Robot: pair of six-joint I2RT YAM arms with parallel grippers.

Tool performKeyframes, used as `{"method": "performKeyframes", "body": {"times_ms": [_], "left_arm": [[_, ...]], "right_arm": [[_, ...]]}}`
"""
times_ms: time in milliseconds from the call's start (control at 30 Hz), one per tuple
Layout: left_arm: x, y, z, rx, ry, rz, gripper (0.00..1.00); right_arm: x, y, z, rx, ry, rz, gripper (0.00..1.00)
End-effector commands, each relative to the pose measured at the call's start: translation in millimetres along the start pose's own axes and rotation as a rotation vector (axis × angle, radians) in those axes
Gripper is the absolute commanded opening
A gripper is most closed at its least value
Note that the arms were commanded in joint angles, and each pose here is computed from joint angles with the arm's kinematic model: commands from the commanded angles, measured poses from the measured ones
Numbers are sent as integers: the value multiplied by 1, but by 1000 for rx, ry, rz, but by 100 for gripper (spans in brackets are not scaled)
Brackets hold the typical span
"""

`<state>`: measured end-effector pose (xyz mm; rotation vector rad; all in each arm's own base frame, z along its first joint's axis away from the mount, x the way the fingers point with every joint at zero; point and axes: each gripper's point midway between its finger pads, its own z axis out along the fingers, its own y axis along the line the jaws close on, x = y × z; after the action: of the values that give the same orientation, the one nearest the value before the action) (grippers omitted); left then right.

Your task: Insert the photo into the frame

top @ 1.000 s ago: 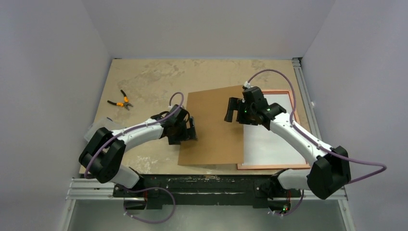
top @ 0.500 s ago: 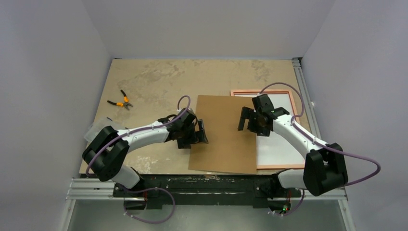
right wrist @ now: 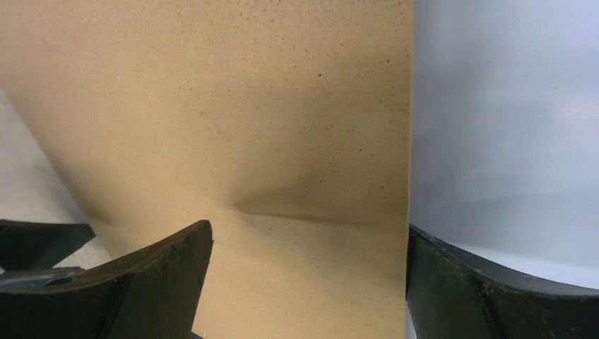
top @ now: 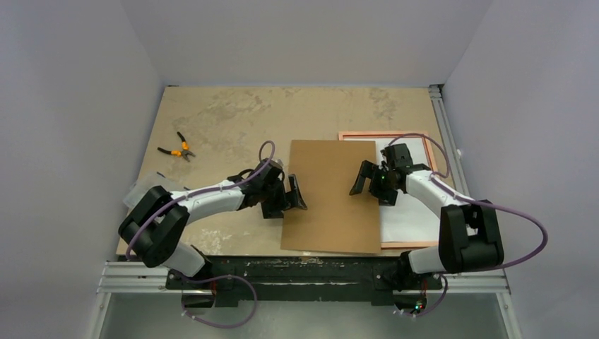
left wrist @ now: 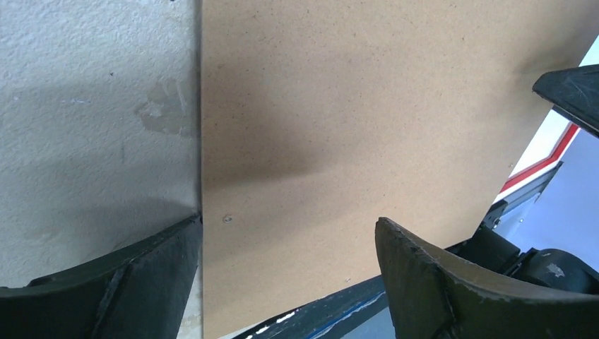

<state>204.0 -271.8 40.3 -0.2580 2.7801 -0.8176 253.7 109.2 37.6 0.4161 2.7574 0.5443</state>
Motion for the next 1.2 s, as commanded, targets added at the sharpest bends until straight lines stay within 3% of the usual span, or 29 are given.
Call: {"method": "performKeyframes", "body": {"times_ms": [0, 300, 433, 633, 800, 1167], "left_arm": [[32, 41, 22, -102, 112, -21, 90], [30, 34, 27, -75, 119, -21, 89], [28, 30, 28, -65, 120, -20, 88], [25, 18, 29, -30, 121, -14, 88], [21, 3, 24, -11, 116, 10, 87], [20, 9, 18, -77, 113, 32, 87]], "right_arm": [[4, 45, -8, -264, 32, -41, 94], [-14, 106, -84, -502, -63, -62, 86], [-18, 127, -116, -594, -95, -65, 72], [-11, 149, -146, -661, -80, -116, 65], [1, 170, -166, -714, -71, -183, 68], [22, 224, -227, -954, -52, -340, 87]]}}
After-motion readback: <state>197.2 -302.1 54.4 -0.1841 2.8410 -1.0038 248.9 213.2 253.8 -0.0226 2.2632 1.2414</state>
